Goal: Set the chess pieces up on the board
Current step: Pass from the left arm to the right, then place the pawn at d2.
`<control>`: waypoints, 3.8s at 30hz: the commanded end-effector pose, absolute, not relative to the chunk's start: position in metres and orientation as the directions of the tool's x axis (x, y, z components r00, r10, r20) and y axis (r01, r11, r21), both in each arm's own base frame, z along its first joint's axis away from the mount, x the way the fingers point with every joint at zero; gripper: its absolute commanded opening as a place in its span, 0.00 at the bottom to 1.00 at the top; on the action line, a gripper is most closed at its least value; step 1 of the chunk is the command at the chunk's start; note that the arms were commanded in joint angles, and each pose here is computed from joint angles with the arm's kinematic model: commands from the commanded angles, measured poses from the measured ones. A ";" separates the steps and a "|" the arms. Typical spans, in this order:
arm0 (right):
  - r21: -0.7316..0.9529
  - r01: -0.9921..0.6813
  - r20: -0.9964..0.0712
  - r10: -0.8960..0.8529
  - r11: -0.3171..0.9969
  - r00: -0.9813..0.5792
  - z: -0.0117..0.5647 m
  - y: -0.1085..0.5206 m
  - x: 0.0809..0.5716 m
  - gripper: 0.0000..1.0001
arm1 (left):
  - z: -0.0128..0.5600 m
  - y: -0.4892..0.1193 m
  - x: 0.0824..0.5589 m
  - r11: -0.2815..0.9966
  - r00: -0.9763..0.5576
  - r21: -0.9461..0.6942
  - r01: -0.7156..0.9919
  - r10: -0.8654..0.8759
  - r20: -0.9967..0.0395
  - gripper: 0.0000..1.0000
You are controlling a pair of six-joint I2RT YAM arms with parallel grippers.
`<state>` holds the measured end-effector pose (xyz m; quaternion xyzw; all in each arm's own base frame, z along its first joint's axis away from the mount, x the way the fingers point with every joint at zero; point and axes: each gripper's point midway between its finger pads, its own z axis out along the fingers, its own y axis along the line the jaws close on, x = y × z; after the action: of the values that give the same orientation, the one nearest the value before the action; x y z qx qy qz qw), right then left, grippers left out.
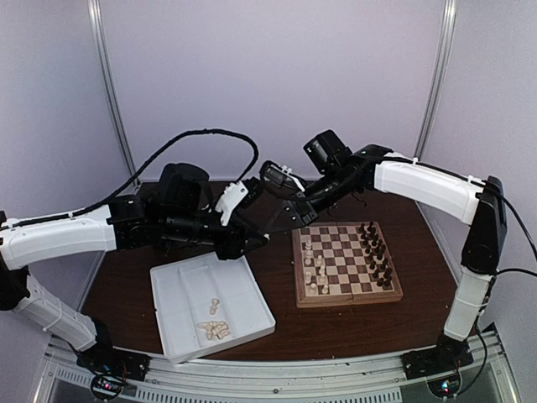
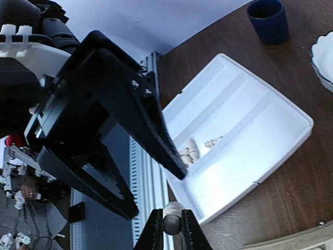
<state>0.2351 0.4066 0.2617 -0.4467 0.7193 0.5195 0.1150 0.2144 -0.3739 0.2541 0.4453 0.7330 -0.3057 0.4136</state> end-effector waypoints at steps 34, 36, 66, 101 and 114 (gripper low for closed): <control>0.083 -0.868 -0.426 -0.770 0.489 -0.475 0.089 0.270 0.352 0.10 | 0.238 -0.336 0.228 0.573 -0.286 -0.003 0.820 0.405 -0.869 0.51; 0.092 -0.867 -0.425 -0.768 0.490 -0.479 0.087 0.272 0.352 0.10 | 0.237 -0.337 0.229 0.574 -0.288 -0.004 0.819 0.405 -0.867 0.51; 0.122 -0.856 -0.426 -0.753 0.502 -0.502 0.071 0.282 0.362 0.13 | 0.231 -0.338 0.228 0.572 -0.295 -0.015 0.820 0.401 -0.867 0.51; 0.119 -0.858 -0.416 -0.760 0.499 -0.499 0.071 0.277 0.355 0.25 | 0.232 -0.338 0.227 0.572 -0.304 -0.021 0.820 0.404 -0.863 0.51; 0.101 -0.861 -0.417 -0.765 0.498 -0.491 0.079 0.273 0.353 0.12 | 0.233 -0.337 0.227 0.574 -0.303 -0.017 0.819 0.406 -0.862 0.51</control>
<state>0.3558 0.2784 0.0709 -0.4772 0.8503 0.1561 0.1578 0.2264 -0.3355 0.2219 0.4031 0.7778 -0.2294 0.4242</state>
